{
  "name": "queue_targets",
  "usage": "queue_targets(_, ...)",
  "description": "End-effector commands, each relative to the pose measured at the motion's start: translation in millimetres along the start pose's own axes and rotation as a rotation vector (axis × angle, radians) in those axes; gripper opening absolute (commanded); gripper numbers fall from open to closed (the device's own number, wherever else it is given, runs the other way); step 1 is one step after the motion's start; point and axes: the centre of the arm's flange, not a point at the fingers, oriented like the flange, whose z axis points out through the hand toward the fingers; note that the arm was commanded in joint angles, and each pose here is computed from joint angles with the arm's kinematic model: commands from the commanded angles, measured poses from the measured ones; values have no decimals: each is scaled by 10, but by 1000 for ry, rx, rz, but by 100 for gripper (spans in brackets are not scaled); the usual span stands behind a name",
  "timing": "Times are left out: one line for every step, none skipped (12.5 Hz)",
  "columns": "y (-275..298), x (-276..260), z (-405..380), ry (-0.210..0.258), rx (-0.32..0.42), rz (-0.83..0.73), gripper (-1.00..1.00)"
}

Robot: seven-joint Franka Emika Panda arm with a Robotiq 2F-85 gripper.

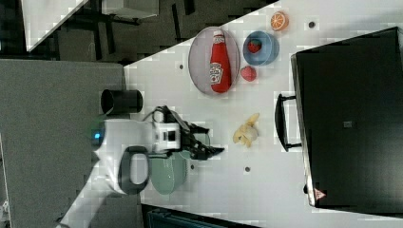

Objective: Pick Banana and place it in mug.

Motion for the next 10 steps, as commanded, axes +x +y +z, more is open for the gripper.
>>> queue_targets(-3,125,320,51,55,-120,100)
queue_targets(-36,157,487,62,59,-180,100)
queue_targets(-64,185,646,70,62,-220,100)
queue_targets(-79,213,802,76,65,-221,100)
queue_targets(-97,230,936,83,69,-221,100)
queue_targets(-114,232,1052,86,70,-223,100)
queue_targets(-118,230,1160,85,69,-224,100)
queue_targets(-125,224,1239,84,69,-226,93)
queue_targets(-123,219,1302,82,67,-226,70)
queue_targets(-135,220,1312,90,73,-228,44)
